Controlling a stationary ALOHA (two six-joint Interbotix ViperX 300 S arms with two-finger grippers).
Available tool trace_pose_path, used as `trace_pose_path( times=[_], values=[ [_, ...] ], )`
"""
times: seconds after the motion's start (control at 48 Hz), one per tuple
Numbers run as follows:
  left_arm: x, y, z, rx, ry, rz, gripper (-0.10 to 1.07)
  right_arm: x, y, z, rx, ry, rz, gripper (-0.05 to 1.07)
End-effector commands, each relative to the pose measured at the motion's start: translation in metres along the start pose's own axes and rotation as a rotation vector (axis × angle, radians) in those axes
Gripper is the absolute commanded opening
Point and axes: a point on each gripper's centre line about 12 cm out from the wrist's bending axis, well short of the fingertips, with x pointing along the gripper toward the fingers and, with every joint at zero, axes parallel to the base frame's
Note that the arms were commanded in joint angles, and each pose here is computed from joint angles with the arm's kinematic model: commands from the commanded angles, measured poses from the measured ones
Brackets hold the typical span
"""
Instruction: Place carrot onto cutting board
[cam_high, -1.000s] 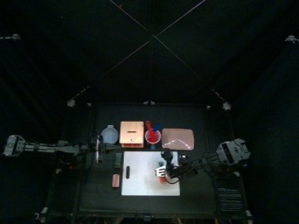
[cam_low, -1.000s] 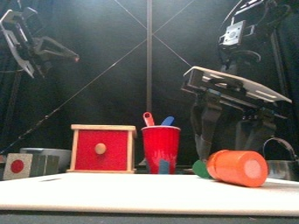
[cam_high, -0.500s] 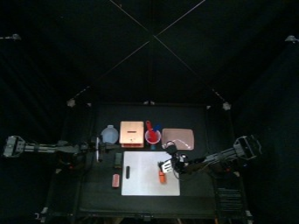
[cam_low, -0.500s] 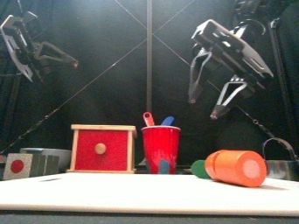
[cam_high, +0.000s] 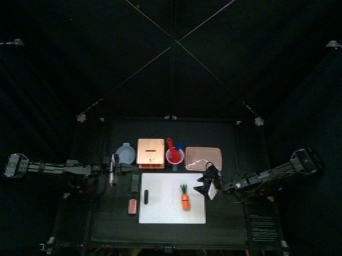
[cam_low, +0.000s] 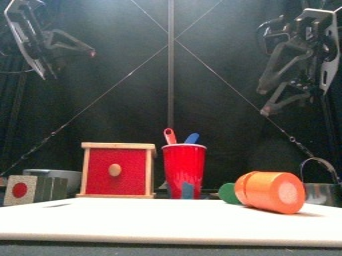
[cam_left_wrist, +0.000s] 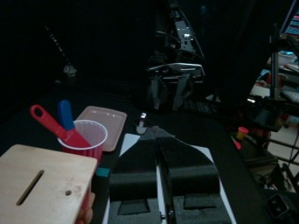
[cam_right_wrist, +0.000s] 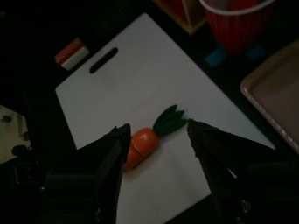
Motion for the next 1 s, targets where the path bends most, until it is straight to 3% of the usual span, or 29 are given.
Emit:
trace_pose_path(
  times=[0.0, 0.167, 0.396, 0.583, 0.979],
  values=[
    [0.005, -0.004, 0.008, 0.04, -0.016, -0.023, 0.31, -0.01, 0.002, 0.01, -0.059, -0.06, 0.045, 0.88],
    [0.012, -0.011, -0.004, 0.109, 0.04, -0.066, 0.4, -0.022, -0.002, 0.017, -0.187, -0.153, 0.08, 0.88],
    [0.038, -0.017, -0.002, 0.094, 0.122, -0.071, 0.48, -0.022, 0.0, 0.019, -0.207, -0.158, 0.092, 0.88],
    [0.043, -0.019, 0.005, 0.098, 0.097, -0.074, 0.48, -0.022, 0.002, 0.017, -0.201, -0.146, 0.101, 0.88],
    [0.042, -0.02, 0.005, 0.118, 0.074, -0.082, 0.48, -0.02, 0.0, 0.013, -0.173, -0.123, 0.093, 0.88]
  ],
)
